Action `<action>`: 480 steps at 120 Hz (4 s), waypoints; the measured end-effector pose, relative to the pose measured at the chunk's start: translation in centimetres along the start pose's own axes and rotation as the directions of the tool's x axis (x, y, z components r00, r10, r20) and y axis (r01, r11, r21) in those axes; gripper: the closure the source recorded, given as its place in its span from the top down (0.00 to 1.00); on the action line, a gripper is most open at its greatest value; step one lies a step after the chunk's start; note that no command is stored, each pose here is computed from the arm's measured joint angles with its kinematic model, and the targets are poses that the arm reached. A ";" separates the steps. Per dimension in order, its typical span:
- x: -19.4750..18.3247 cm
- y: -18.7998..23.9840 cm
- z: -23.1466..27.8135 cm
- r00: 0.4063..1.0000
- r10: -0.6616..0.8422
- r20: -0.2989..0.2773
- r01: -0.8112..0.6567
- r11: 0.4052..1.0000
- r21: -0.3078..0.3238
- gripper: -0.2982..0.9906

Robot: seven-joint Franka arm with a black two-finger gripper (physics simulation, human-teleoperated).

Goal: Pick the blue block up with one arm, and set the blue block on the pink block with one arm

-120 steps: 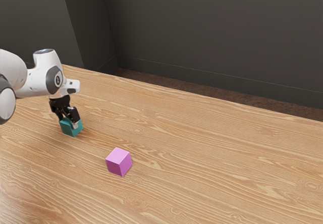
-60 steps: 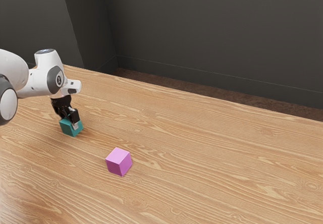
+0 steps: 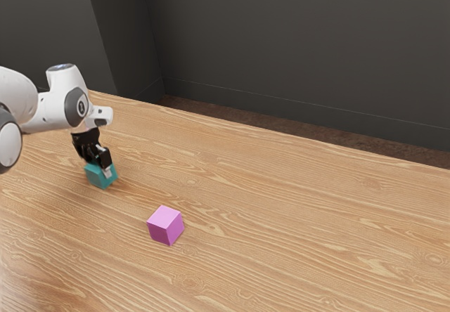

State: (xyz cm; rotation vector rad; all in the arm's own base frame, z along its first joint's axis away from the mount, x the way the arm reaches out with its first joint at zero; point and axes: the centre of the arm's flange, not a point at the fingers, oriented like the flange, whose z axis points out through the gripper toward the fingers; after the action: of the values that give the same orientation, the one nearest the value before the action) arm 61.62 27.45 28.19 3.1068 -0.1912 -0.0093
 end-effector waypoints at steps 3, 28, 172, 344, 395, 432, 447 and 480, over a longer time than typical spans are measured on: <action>0.0 0.0 -0.1 1.000 -0.003 0.000 0.003 1.000 0.001 0.40; 0.4 1.0 -2.4 1.000 -0.008 0.008 0.008 0.999 0.033 0.42; 0.3 26.6 -7.0 0.989 -0.023 0.147 0.005 0.993 0.121 0.41; -2.5 34.2 -5.8 0.969 -0.165 0.182 0.116 0.961 0.252 0.39; -2.1 34.8 -6.3 0.973 -0.162 0.166 0.117 0.961 0.251 0.41; -2.1 35.3 -6.3 0.973 -0.154 0.172 0.111 0.966 0.233 0.69; -1.7 35.1 -8.1 0.979 -0.150 0.140 0.115 0.967 0.229 0.72; -3.0 31.5 -19.6 0.984 -0.175 -0.025 0.177 0.970 0.166 0.76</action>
State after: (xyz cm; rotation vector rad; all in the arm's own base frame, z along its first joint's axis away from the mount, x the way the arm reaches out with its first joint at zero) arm 54.95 -2.92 48.72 3.2793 0.0901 0.0191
